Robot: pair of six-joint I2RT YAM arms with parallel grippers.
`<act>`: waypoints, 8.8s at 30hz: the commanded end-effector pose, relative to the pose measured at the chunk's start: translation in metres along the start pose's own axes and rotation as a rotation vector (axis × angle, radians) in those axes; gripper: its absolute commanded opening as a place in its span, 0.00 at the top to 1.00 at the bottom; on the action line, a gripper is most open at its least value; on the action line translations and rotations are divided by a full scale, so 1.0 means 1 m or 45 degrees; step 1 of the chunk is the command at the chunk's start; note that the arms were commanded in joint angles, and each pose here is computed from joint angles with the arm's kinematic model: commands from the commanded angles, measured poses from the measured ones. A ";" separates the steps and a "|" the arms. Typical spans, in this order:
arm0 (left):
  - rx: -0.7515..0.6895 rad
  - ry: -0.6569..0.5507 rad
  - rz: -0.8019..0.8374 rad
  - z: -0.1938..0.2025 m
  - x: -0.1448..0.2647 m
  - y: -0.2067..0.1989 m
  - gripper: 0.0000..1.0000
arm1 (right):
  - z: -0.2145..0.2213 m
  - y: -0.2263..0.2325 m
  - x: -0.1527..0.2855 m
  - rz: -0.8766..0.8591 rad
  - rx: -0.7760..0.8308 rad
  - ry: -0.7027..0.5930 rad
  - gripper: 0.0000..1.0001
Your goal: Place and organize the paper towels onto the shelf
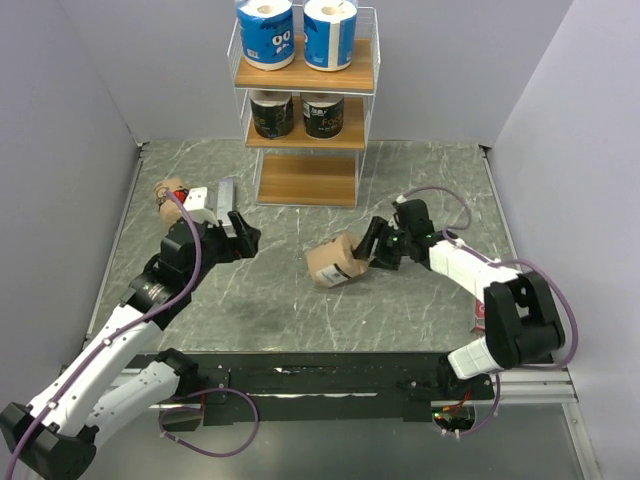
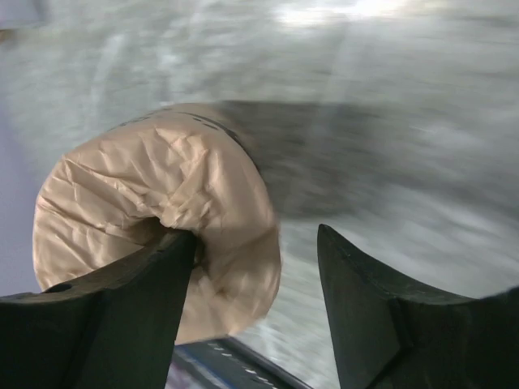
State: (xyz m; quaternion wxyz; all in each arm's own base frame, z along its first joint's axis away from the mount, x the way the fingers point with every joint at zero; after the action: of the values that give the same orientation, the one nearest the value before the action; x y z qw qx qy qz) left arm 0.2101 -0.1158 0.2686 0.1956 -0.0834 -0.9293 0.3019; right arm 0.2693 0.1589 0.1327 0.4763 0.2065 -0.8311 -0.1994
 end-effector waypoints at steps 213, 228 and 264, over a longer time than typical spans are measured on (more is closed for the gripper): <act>-0.159 -0.447 -0.057 -0.045 0.038 0.001 0.04 | -0.137 0.088 -0.111 0.604 1.751 -0.460 0.73; -0.168 -0.441 -0.079 -0.043 0.034 0.003 0.03 | -0.173 0.062 -0.133 0.841 1.780 -0.460 0.76; -0.051 -0.458 -0.429 -0.060 -0.001 0.043 0.03 | -0.115 0.127 -0.046 0.604 1.912 -0.827 0.64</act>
State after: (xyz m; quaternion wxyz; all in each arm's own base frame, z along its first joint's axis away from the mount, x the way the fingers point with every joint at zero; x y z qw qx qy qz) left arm 0.2235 -0.0691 0.2797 0.0895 0.0643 -0.9624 0.2481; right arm 0.3979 0.2645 0.1454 0.0829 0.2434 -0.8118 0.5242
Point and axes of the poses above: each gripper's point midway between its finger pads, its own x axis back along the fingers, its own y axis along the line the jaws close on, z = x × y, the point moved 7 cm from there along x, back along the fingers, and after that the axes turned 15 degrees about x, right-handed, at the moved point
